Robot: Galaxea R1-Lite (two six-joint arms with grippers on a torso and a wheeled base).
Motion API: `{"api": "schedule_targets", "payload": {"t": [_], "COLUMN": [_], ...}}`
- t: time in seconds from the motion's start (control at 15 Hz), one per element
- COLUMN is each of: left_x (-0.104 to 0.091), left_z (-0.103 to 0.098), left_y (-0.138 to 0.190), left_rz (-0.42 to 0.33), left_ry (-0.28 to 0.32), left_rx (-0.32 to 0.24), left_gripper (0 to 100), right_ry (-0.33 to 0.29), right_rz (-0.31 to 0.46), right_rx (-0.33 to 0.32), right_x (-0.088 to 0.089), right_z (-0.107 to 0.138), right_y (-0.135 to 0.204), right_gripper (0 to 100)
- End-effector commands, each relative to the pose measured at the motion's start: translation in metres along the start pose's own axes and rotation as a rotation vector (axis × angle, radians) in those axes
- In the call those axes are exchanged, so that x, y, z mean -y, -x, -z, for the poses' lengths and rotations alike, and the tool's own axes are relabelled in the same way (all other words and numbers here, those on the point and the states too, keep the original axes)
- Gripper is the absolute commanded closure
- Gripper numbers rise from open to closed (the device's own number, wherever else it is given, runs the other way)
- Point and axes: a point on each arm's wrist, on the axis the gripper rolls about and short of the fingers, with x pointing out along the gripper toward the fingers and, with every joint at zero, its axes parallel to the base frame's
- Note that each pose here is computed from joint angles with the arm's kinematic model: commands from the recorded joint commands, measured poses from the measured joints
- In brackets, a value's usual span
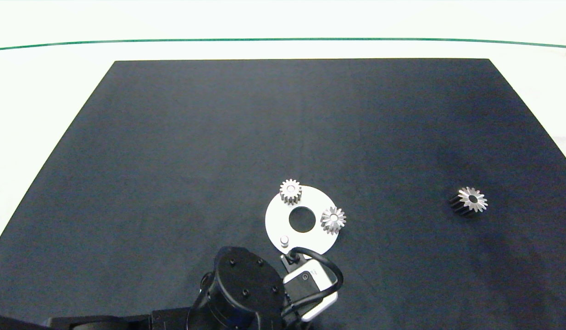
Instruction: Remove an incorrectly installed larger gear and replace it with the correct smaller gear
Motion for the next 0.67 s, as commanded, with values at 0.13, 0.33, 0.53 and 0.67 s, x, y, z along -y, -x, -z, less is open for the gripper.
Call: {"api": "schedule_targets", "payload": {"t": [0.13,0.33,0.53,0.67], "left_x": [-0.022,-0.033,-0.046,-0.05], "left_z": [-0.018,-0.025,-0.034,-0.036], "left_y": [0.01,0.013,0.013,0.011], "left_rz": [-0.054,-0.074,-0.113,-0.125], "left_ry": [0.035,0.048,0.074,0.079], "left_rx": [0.038,0.027,0.053,0.054], "left_gripper": [81,81,81,81], "right_ry": [0.001,0.001,0.001,0.001], "right_rz": [0.0,-0.002,-0.003,-0.003], "right_rx": [-0.003,-0.003,-0.002,0.003], "right_x": [0.0,0.0,0.0,0.0], "right_z": [0.001,0.001,0.001,0.001], "right_y": [0.0,0.0,0.001,0.002], "right_gripper": [0,0,0,0]}}
